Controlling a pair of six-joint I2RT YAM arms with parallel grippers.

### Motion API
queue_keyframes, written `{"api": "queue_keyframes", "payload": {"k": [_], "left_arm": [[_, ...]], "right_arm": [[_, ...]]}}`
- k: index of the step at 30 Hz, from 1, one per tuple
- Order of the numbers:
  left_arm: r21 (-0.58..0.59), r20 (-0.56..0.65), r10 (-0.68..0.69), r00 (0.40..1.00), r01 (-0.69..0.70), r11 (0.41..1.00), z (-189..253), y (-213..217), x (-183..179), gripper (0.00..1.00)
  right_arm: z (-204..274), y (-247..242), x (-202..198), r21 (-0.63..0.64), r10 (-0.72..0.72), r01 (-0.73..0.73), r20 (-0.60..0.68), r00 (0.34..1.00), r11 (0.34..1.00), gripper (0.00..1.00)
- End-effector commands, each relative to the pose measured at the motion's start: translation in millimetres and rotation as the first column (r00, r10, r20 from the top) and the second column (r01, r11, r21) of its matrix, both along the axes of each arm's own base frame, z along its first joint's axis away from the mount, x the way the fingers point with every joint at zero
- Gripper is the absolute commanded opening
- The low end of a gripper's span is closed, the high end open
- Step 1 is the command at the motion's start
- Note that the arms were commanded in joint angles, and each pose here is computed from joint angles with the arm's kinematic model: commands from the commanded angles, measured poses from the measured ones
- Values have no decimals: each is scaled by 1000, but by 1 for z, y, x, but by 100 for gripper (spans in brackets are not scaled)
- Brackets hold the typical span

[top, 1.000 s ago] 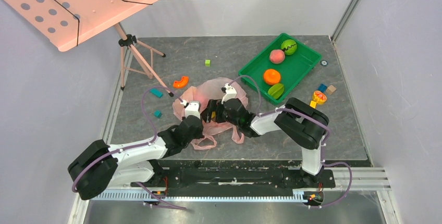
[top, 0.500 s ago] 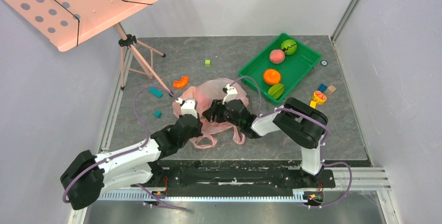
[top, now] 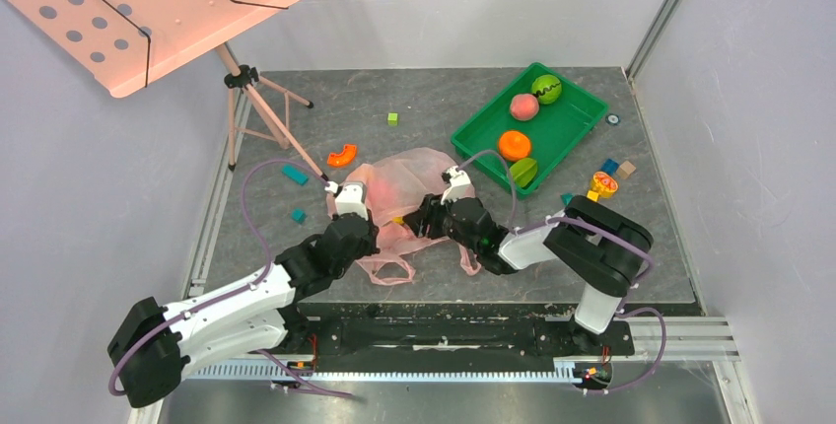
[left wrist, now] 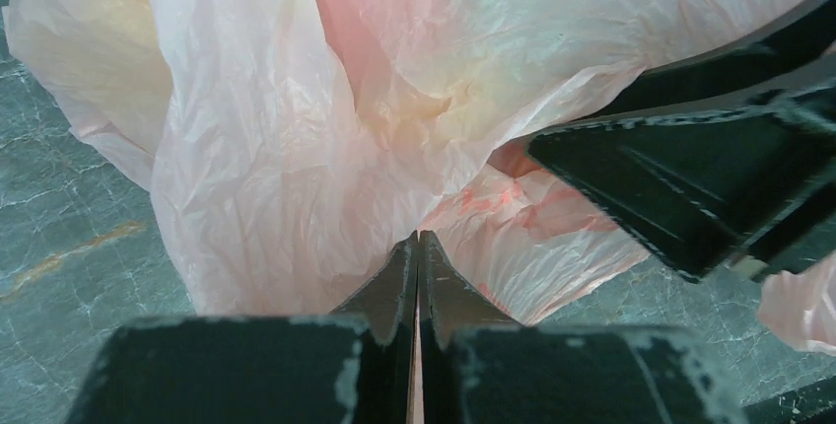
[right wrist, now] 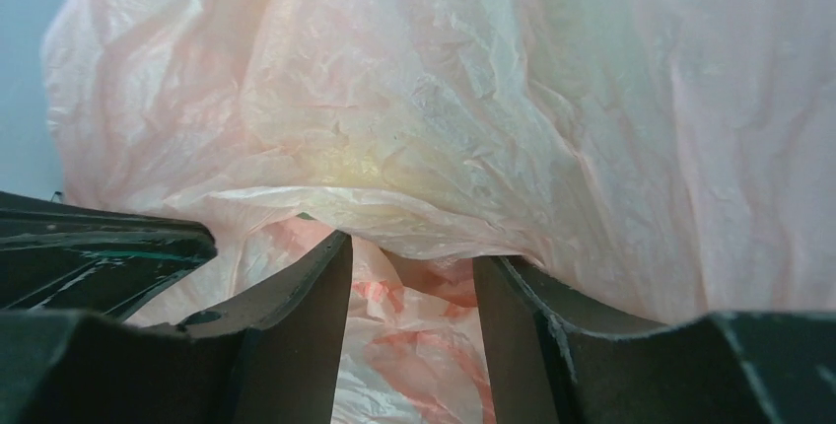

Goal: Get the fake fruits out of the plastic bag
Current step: Adjust the plastic bag at the center of the board.

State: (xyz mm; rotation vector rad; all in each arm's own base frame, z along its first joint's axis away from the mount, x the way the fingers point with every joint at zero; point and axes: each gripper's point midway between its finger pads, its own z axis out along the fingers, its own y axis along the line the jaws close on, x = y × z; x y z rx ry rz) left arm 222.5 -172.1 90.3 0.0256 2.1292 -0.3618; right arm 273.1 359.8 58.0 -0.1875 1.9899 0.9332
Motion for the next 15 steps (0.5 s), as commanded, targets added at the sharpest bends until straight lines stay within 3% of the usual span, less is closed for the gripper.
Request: {"api": "queue_keyframes", "payload": {"k": [1,15], "left_arm": [[-25,22,59,998,-58,998,7,4,7,2],[-118,11,181,983,-178,977,36,27,57,2]], "right_arm": [[28,-11,8,23,-46,45,89,995,999,51],[22,0,5,-33,34,-31,93,995,999,54]]}}
